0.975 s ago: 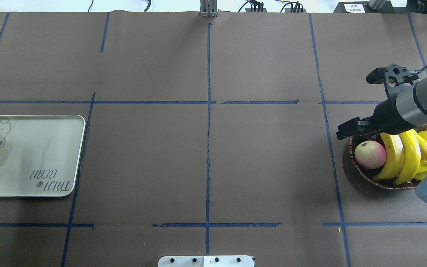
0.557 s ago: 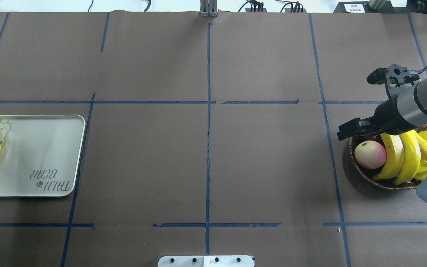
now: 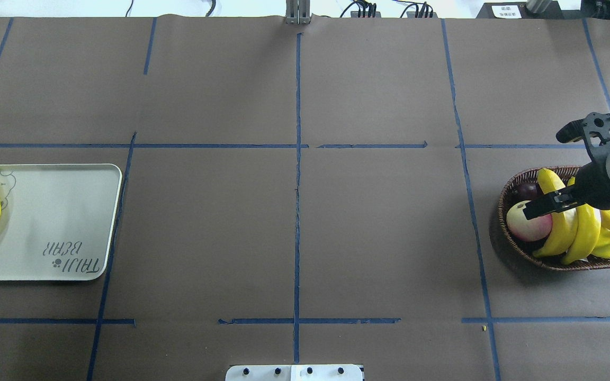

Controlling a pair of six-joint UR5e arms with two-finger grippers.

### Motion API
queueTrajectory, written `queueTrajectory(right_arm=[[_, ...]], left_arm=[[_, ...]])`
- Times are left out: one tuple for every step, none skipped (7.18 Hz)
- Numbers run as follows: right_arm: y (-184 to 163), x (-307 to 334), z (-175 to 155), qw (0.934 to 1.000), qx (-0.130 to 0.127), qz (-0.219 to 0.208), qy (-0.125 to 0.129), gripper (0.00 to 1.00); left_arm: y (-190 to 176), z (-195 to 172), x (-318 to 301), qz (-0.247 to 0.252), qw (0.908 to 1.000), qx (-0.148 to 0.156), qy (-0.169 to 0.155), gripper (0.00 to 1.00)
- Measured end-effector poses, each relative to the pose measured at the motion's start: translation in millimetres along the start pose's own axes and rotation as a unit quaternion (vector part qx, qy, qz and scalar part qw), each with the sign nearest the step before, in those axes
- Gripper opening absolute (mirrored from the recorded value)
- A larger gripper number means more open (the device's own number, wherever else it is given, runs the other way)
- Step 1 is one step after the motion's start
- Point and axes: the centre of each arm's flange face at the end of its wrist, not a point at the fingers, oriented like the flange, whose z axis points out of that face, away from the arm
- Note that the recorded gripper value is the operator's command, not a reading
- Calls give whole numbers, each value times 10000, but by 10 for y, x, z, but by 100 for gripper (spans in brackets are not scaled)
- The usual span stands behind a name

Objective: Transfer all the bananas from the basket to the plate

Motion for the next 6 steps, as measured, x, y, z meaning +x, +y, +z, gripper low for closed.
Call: queueTrajectory(right_arm=[[186,344,20,9995,-14,-278,173,99],[333,690,10,9972,-17,-675,332,99],[415,968,28,9920,-61,-1167,470,99],[464,1191,114,9836,-180,-1697,579,98],[490,1342,221,9751,-313,-2104,629,98],[487,1409,290,9702,-386,-2309,634,97]], left_arm=[[14,-16,35,20,10000,-9,31,100],[20,-19,47,24,10000,-15,39,100],[24,-16,50,24,10000,-23,40,100],[27,-15,53,25,10000,-27,42,100],[28,-14,54,26,10000,-27,42,100],[29,-13,55,28,10000,-26,43,100]])
